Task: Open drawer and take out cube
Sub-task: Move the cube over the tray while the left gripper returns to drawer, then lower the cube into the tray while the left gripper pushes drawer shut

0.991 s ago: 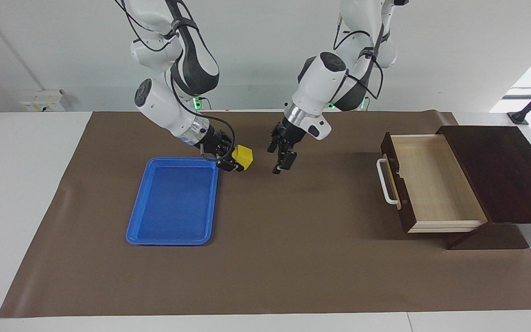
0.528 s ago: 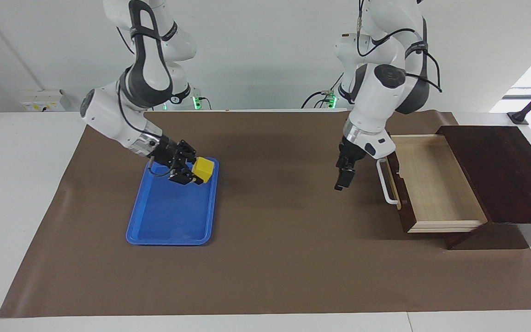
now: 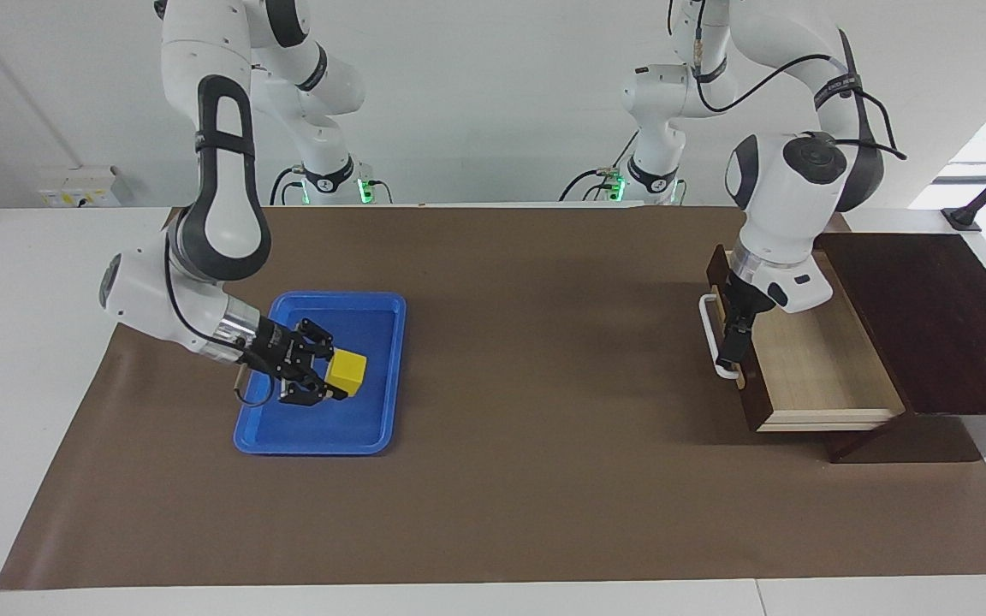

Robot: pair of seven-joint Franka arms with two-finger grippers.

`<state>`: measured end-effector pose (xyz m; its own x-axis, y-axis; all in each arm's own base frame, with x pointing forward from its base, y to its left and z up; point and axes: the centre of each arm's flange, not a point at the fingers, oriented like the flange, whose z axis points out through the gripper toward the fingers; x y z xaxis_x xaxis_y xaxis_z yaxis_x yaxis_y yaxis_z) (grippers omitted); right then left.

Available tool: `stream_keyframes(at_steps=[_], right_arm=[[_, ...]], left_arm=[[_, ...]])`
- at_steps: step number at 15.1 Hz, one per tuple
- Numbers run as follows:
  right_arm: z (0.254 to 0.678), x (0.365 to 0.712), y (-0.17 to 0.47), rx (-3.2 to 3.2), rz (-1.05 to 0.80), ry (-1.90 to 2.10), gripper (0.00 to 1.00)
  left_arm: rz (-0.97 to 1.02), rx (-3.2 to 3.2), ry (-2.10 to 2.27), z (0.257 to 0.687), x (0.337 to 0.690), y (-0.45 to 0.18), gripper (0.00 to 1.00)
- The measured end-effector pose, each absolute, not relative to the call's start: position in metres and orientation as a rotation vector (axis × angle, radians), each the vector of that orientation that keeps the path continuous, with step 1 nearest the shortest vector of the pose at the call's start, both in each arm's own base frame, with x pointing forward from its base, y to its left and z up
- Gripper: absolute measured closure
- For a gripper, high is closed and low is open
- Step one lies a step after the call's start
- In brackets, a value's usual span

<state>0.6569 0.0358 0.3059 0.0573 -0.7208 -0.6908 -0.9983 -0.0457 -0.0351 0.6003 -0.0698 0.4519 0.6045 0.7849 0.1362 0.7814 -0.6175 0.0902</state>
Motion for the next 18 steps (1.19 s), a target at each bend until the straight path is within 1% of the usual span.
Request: stream_keyframes(at_steps=[3,6,9,11,14,17,18], right_arm=[[0.280,0.655,0.032,-1.846,0.731,1.680,0.43],[0.264,0.653,0.031,-1.878,0.750,1.640,0.43],[0.259,0.652,0.031,-1.896,0.747,1.616,0.43],[0.254,0.649,0.029,-1.913,0.745,1.594,0.43],[0.245,0.644,0.028,-1.923,0.756,1.585,0.43],[0.246,0.645,0.028,-1.923,0.755,1.585,0.43],[0.245,0.645,0.028,-1.923,0.755,1.586,0.40]], left_arm=[[0.296,2.908,1.168,0.458,0.605,-0.045,0.00],[0.320,2.966,1.089,0.460,0.607,-0.022,0.00],[0.431,3.177,0.883,0.461,0.609,-0.010,0.00],[0.476,3.325,0.659,0.461,0.609,-0.004,0.00],[0.476,3.464,0.348,0.463,0.610,0.006,0.00],[0.476,3.581,0.123,0.465,0.611,0.024,0.00],[0.469,3.598,0.084,0.465,0.611,0.029,0.00]])
